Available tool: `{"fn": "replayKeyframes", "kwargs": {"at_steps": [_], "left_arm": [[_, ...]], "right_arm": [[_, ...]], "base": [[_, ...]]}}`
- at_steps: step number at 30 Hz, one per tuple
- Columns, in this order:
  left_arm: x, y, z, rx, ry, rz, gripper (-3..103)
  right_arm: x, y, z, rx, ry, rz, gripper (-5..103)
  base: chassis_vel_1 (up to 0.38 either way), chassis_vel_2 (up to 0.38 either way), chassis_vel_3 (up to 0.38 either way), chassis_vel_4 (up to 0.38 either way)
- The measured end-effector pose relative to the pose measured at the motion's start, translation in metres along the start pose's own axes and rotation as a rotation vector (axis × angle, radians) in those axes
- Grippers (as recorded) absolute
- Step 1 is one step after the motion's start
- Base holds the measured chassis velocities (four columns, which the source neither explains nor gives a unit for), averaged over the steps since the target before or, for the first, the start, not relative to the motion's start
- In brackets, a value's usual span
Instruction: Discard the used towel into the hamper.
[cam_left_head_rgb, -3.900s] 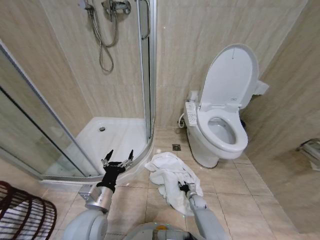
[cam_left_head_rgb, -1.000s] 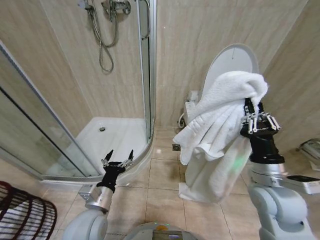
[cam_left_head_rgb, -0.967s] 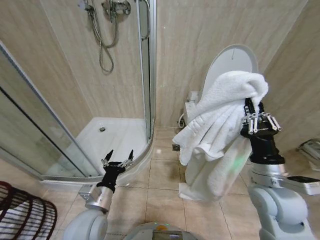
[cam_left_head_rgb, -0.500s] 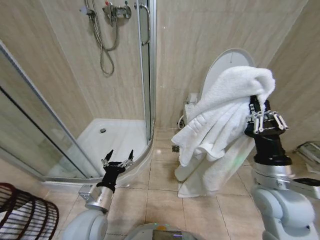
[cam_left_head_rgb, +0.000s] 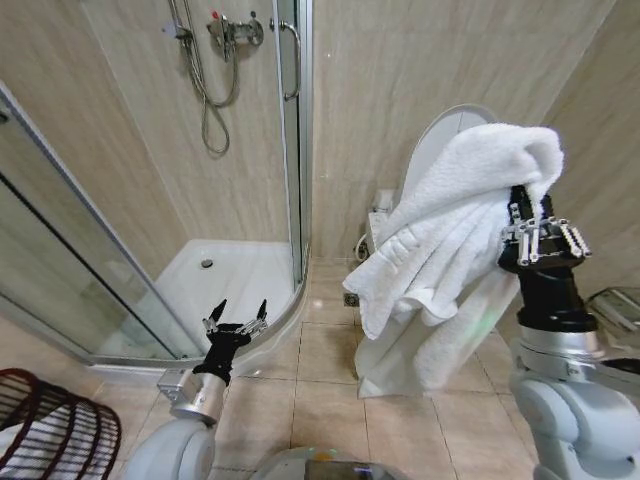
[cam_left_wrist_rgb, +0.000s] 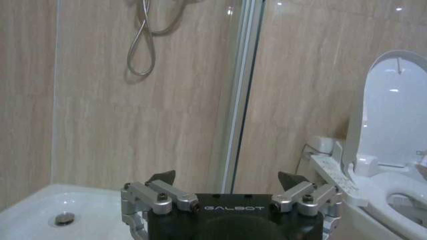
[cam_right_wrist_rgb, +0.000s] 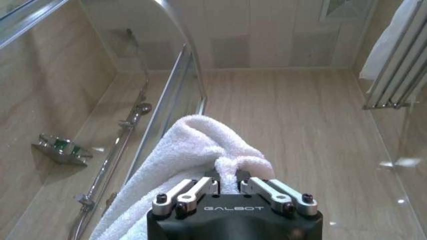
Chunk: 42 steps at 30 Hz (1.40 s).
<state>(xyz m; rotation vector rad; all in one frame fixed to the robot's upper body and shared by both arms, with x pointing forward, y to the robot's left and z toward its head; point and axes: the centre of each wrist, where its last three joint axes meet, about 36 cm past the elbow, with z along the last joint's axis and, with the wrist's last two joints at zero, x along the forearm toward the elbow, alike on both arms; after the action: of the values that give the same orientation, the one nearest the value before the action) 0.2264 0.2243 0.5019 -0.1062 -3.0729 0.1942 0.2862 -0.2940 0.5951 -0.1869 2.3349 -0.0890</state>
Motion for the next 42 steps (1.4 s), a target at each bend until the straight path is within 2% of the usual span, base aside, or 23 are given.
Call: {"fn": "replayKeyframes", "kwargs": {"at_steps": [42], "left_arm": [[0.000, 0.000, 0.000, 0.000, 0.000, 0.000, 100]], "right_arm": [[-0.008, -0.012, -0.007, 0.005, -0.029, 0.003, 13]], "base": [[0.000, 0.000, 0.000, 0.000]]}}
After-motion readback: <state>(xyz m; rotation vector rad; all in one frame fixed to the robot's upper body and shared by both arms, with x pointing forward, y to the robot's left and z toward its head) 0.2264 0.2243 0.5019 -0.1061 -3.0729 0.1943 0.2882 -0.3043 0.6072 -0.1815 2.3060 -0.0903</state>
